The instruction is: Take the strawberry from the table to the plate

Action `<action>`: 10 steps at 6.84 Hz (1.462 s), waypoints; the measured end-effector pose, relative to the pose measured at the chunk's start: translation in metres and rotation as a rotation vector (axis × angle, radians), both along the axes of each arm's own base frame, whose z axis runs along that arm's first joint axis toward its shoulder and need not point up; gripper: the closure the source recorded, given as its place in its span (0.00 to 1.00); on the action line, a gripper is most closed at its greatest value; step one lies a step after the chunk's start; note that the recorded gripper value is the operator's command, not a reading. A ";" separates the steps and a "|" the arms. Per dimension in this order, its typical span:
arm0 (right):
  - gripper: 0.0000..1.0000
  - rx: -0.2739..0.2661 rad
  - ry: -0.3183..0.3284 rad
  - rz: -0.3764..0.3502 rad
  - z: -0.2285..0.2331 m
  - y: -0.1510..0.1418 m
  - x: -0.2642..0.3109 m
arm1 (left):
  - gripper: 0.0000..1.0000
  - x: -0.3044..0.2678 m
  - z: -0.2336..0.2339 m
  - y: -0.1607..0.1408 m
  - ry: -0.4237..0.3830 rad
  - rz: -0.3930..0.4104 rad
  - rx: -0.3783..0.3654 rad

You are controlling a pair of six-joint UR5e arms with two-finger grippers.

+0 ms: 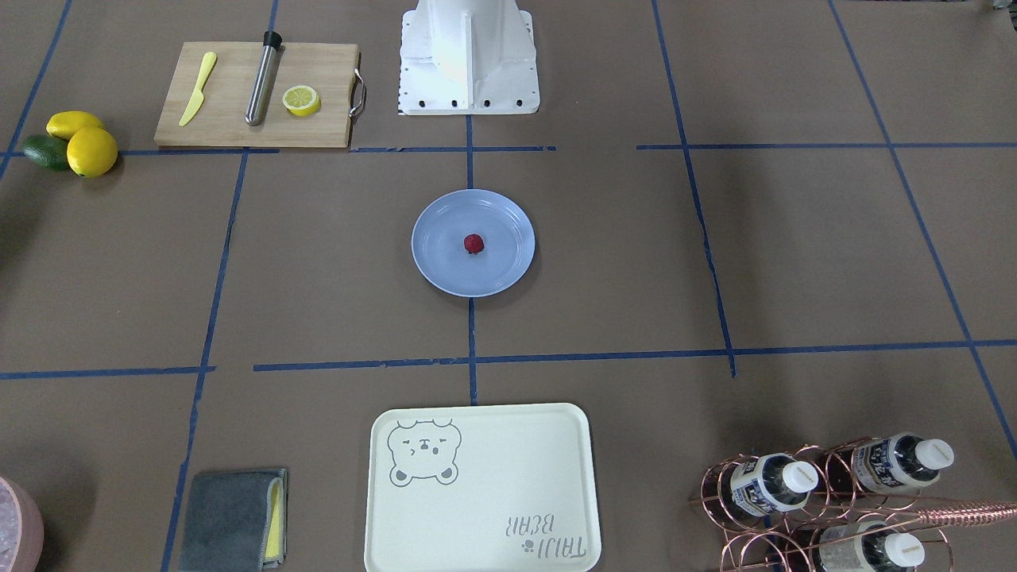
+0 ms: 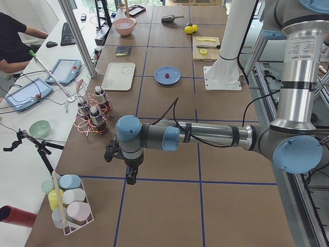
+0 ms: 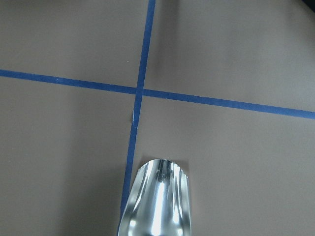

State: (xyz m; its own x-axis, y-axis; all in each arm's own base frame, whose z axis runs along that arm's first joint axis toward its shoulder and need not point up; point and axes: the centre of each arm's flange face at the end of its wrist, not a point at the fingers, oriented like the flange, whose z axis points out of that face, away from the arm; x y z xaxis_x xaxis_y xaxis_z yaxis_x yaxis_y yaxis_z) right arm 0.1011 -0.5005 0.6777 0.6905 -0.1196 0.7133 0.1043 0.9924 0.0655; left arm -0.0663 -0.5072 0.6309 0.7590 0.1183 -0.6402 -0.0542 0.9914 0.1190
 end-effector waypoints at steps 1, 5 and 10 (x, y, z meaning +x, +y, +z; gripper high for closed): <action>0.00 0.001 0.003 0.017 -0.002 -0.001 0.000 | 0.00 0.000 -0.001 0.000 0.001 -0.002 0.001; 0.00 -0.010 0.010 0.118 0.005 -0.002 0.000 | 0.00 0.000 -0.005 -0.001 0.001 -0.002 0.009; 0.00 -0.010 0.010 0.123 0.004 -0.003 0.000 | 0.00 0.000 -0.006 -0.001 0.001 -0.003 0.010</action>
State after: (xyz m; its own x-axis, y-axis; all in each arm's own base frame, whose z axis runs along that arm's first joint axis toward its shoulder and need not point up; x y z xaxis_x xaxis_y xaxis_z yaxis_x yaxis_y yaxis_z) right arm 0.1014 -0.5034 0.6819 0.7064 -0.0266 0.7073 -0.0174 0.9983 0.0549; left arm -0.0662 -0.5082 0.6253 0.7585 0.1223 -0.6401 -0.0512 0.9904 0.1286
